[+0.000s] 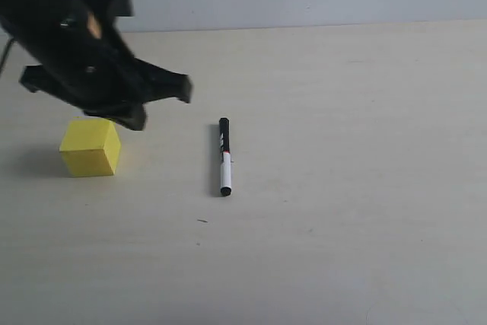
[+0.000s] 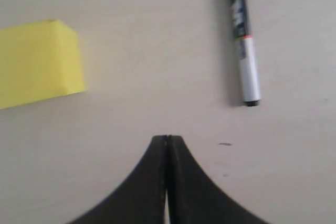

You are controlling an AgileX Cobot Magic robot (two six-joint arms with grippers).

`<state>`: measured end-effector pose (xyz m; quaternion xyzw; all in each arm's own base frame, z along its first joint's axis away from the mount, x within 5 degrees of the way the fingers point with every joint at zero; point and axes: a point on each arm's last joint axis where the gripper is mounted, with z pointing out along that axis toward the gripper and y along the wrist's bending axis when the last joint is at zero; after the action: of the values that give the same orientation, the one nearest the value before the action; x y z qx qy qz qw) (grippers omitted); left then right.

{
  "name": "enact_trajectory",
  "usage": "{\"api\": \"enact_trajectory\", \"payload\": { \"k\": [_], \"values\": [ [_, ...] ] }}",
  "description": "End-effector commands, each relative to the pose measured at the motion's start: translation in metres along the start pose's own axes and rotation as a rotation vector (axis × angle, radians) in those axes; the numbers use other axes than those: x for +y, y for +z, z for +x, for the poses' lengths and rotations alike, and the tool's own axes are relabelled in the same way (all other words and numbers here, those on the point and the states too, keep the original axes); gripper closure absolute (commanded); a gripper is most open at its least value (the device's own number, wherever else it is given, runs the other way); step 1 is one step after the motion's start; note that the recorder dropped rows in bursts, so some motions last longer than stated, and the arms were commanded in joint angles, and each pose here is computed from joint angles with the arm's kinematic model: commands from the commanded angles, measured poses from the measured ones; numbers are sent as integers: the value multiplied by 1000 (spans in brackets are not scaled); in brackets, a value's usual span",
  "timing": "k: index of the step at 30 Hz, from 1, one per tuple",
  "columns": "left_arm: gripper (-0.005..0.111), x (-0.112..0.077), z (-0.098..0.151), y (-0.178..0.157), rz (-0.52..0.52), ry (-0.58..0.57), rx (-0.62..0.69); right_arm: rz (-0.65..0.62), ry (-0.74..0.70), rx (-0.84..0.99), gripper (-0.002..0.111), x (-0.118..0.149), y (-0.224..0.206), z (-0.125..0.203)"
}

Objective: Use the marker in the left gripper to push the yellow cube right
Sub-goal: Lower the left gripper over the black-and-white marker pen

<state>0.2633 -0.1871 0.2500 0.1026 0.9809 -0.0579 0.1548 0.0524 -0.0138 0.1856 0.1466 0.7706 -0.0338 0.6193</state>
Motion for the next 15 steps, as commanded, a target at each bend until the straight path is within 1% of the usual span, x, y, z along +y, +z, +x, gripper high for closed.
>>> {"api": "enact_trajectory", "payload": {
  "k": [1, 3, 5, 6, 7, 8, 11, 12, 13, 15],
  "values": [
    [107, -61, -12, 21, 11, 33, 11, 2, -3, -7, 108, 0, 0, 1],
    [107, -81, -18, 33, 10, 20, 4, 2, -3, -7, 108, 0, 0, 1],
    [105, -92, -21, 49, -7, 50, 17, 2, -3, -7, 108, 0, 0, 1],
    [102, -94, -23, 54, -13, 52, 22, 2, -3, -7, 108, 0, 0, 1],
    [92, -96, -24, 64, -24, 51, 35, 2, -3, -7, 108, 0, 0, 1],
    [79, -96, -25, 72, -31, 36, 36, 2, -3, -7, 108, 0, 0, 1],
    [59, -93, -27, 83, -39, 15, 35, 2, -3, -7, 108, 0, 0, 1],
    [54, -93, -27, 85, -39, 10, 35, 2, -3, -7, 108, 0, 0, 1],
    [51, -92, -28, 87, -39, 8, 35, 2, -3, -7, 108, 0, 0, 1],
    [50, -91, -29, 94, -40, 4, 36, 2, -3, -9, 108, 0, 0, 1]
  ]
}}
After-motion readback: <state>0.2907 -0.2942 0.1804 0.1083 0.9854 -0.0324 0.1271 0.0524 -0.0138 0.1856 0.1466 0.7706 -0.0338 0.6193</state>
